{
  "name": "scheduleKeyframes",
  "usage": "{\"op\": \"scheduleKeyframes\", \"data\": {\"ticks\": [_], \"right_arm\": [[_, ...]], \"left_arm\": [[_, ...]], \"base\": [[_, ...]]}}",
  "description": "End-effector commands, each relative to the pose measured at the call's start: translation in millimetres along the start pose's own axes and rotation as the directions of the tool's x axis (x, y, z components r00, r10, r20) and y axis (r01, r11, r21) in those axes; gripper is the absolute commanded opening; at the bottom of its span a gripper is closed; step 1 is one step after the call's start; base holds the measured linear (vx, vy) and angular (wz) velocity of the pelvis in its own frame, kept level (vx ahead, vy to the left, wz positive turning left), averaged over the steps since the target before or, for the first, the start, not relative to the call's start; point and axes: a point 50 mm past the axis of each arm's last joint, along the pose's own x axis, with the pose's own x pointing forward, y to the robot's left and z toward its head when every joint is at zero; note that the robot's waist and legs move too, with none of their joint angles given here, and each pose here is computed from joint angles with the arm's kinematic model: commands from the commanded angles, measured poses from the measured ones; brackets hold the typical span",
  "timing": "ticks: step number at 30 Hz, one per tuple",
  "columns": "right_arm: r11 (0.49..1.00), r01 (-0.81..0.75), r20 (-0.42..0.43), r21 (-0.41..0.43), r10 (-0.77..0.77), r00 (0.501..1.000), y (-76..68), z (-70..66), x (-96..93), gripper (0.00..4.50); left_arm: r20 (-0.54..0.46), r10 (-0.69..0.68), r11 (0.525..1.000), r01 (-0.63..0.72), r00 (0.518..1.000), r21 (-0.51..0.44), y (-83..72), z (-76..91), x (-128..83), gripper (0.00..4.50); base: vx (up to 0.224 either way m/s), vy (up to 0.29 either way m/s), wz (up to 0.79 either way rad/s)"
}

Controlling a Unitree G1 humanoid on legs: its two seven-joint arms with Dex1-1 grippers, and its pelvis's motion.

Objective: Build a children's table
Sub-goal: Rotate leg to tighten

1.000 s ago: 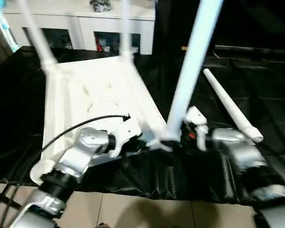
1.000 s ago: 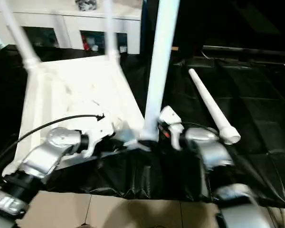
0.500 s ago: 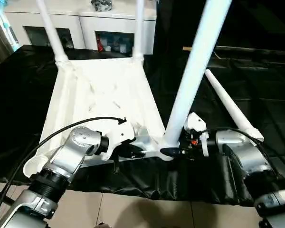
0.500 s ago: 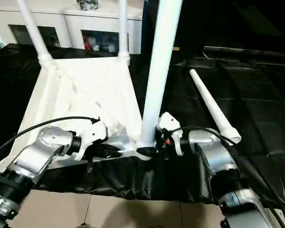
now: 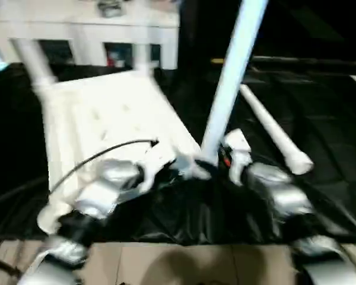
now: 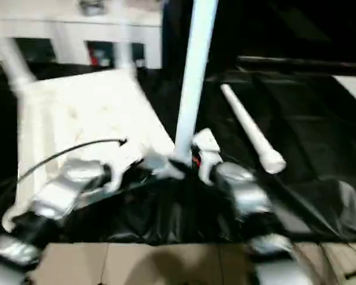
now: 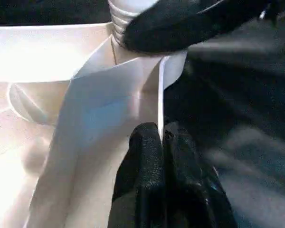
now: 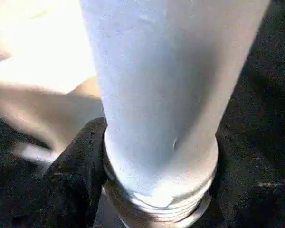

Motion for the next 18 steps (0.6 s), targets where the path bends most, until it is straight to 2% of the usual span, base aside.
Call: {"op": "scheduleKeyframes", "data": {"ticks": [1,6,7,9,13,14,18], "right_arm": [[0.999,0.011,-0.056,0.036,-0.009,0.998,16.6,-12.6,12.5,2.74],[0.992,0.079,-0.021,0.097,-0.078,0.997,21.7,-5.5,24.7,2.74],[0.992,0.067,-0.014,0.108,-0.066,0.998,22.8,-4.2,25.6,3.3],[0.992,0.03,-0.006,0.122,-0.03,1.0,24.0,-2.7,25.8,3.44],[0.999,-0.018,-0.009,0.047,0.018,1.0,20.2,-0.4,21.3,3.78],[0.999,-0.044,-0.016,0.001,0.044,0.999,15.8,-0.3,16.7,3.78],[0.99,-0.124,-0.036,-0.061,0.122,0.992,8.5,-0.9,6.2,3.78]], "left_arm": [[0.104,0.036,0.999,-0.039,0.994,0.026,-1.7,31.4,6.2,0.0],[0.129,0.042,0.998,-0.047,0.991,0.031,-13.0,36.9,14.7,0.0],[0.13,0.036,0.999,-0.041,0.991,0.033,-14.8,36.4,15.4,0.0],[0.128,0.027,0.998,-0.034,0.991,0.047,-16.4,35.0,15.6,0.0],[0.125,0.004,0.998,-0.012,0.992,0.06,-16.2,29.5,11.9,0.0],[0.124,-0.01,0.998,0.002,0.992,0.068,-15.8,26.6,8.6,0.0],[0.127,-0.067,0.994,0.056,0.99,0.09,-17.9,21.8,2.4,0.0]], "base": [[0.0,0.0,0.0],[0.0,0.0,0.0],[0.0,0.0,0.0],[0.0,0.0,0.0],[0.0,0.0,0.0],[0.0,0.0,0.0],[0.0,0.0,0.0]]}}
